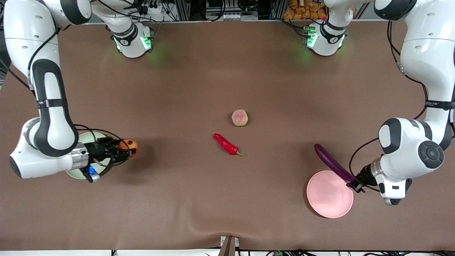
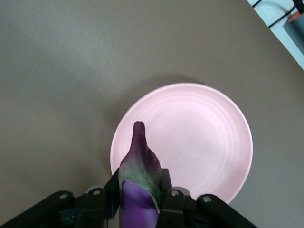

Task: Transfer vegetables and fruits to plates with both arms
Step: 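Carry the apple to the green plate while the left gripper carries the eggplant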

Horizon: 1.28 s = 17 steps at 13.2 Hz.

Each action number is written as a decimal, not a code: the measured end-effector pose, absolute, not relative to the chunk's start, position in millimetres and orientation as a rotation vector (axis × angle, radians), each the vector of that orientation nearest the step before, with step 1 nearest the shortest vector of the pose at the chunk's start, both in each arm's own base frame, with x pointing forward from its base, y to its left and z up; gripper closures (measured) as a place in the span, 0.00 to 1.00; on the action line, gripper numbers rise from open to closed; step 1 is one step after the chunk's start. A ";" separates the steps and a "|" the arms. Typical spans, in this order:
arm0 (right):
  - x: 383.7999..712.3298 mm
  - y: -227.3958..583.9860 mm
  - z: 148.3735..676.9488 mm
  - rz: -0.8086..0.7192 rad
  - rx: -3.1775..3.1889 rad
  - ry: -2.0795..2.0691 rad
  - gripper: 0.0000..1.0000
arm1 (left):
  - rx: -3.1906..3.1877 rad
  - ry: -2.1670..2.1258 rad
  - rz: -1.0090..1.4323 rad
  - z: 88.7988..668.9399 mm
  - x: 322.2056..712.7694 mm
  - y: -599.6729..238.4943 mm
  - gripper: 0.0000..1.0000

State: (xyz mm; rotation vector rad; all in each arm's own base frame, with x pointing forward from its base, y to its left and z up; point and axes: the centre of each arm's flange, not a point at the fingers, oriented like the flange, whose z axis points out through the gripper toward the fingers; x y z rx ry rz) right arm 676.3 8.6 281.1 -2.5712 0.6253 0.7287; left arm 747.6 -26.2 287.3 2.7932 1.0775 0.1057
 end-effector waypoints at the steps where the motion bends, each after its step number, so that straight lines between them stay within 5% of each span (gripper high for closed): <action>1: 676.2 4.1 281.8 0.715 -2.649 0.547 0.22 | 2.786 1.080 0.114 282.6 751.0 -24.2 0.65; 10: 671.7 -87.3 275.1 0.638 -2.965 -0.121 0.22 | 2.689 1.115 0.174 236.7 772.9 -3.1 0.65; 17: 649.3 -155.0 215.9 0.503 -2.954 -0.351 0.22 | 2.684 1.107 0.174 225.4 773.8 -9.5 0.65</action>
